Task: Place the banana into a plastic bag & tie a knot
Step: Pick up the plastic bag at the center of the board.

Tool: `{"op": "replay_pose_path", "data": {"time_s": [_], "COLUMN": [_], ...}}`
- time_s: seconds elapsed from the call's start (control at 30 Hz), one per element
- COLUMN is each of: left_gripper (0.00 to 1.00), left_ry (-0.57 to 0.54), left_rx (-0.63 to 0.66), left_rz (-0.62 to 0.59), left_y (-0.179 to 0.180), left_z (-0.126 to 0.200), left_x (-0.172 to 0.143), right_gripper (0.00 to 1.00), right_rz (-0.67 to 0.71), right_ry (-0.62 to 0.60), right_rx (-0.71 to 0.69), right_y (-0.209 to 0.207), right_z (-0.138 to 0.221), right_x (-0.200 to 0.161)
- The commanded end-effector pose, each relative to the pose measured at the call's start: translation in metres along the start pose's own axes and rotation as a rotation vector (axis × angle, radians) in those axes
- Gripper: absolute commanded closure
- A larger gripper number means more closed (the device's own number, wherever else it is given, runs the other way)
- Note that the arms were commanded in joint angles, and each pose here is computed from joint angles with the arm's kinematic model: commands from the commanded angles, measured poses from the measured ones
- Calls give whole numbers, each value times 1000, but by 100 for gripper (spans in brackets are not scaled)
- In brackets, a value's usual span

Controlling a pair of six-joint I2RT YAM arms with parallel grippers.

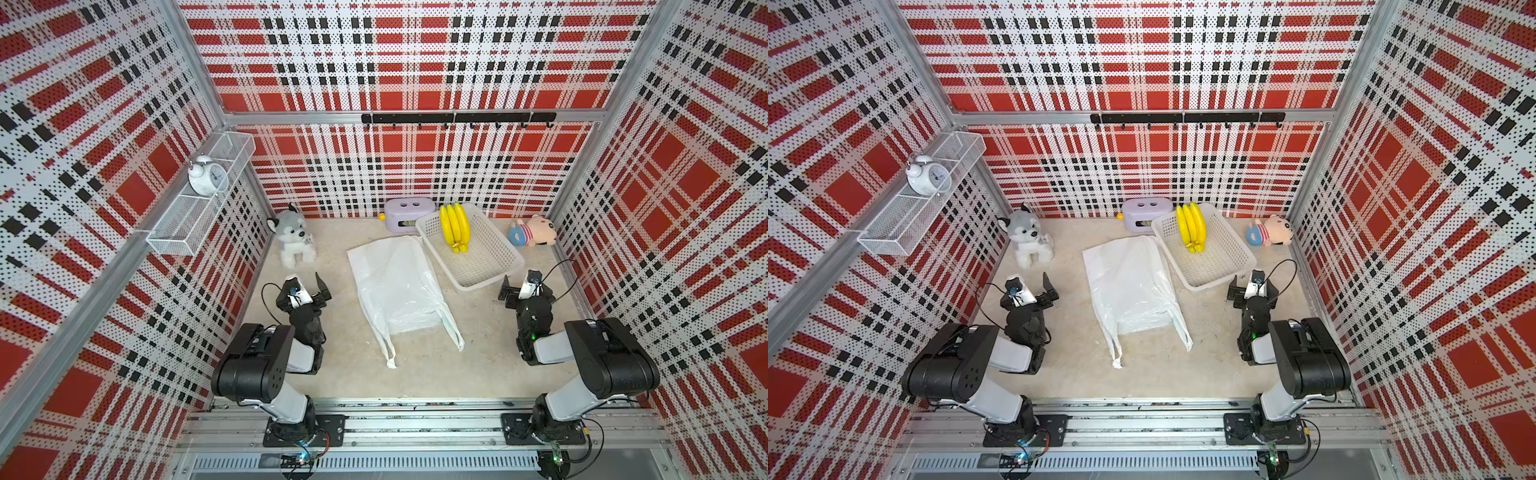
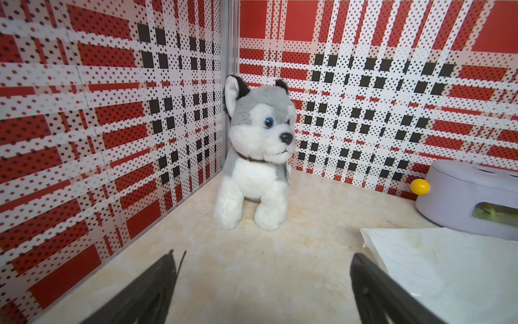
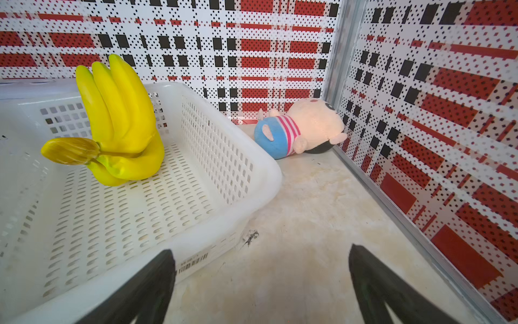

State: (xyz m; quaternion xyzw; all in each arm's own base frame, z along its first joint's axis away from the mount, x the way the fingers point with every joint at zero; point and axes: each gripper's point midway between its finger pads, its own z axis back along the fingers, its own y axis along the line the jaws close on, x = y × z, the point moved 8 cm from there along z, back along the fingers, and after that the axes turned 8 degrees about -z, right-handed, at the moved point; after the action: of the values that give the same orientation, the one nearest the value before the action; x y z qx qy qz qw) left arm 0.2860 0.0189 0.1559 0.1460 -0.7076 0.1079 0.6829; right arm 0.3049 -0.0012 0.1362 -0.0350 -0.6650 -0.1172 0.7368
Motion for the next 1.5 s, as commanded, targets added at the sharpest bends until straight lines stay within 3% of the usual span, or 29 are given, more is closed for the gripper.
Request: {"op": "replay_pose_path", "data": {"time_s": [0.0, 0.6, 0.77, 0.83, 0.93, 1.0, 1.1, 1.23, 1.33, 1.37, 1.47], "left_gripper": [2, 2, 2, 2, 2, 2, 2, 2, 2, 2, 2], "left_ry": [-12, -14, -126, -147, -182, -219, -250, -199, -125, -77, 11], "left_rx": [3, 12, 46, 119, 76, 65, 4, -52, -45, -16, 35], "left_rz": [-3, -1, 7, -10, -112, -111, -59, -24, 26, 41, 33], "left_y": [-1, -1, 6, 4, -20, -33, -54, -89, -105, -108, -110], "left_z": [1, 2, 37, 49, 63, 75, 92, 113, 131, 137, 152], "left_x": [1, 1, 13, 23, 39, 54, 73, 97, 110, 112, 115], "right_gripper": [0, 0, 0, 0, 0, 0, 0, 0, 0, 0, 0], "right_rz": [-7, -6, 6, 18, -16, -81, -193, -253, -281, -252, -279], "right_ry": [-13, -15, -125, -172, -222, -221, -154, 30, -48, 195, 310], "right_rx": [1, -3, -37, -39, -3, 65, 148, 224, 253, 254, 317], "right_y": [-1, -2, 1, 4, 12, 18, 28, 44, 54, 56, 62], "right_z": [-2, 0, 27, 40, 54, 59, 61, 60, 56, 54, 51], "right_x": [5, 5, 24, 35, 53, 68, 90, 122, 166, 134, 120]}}
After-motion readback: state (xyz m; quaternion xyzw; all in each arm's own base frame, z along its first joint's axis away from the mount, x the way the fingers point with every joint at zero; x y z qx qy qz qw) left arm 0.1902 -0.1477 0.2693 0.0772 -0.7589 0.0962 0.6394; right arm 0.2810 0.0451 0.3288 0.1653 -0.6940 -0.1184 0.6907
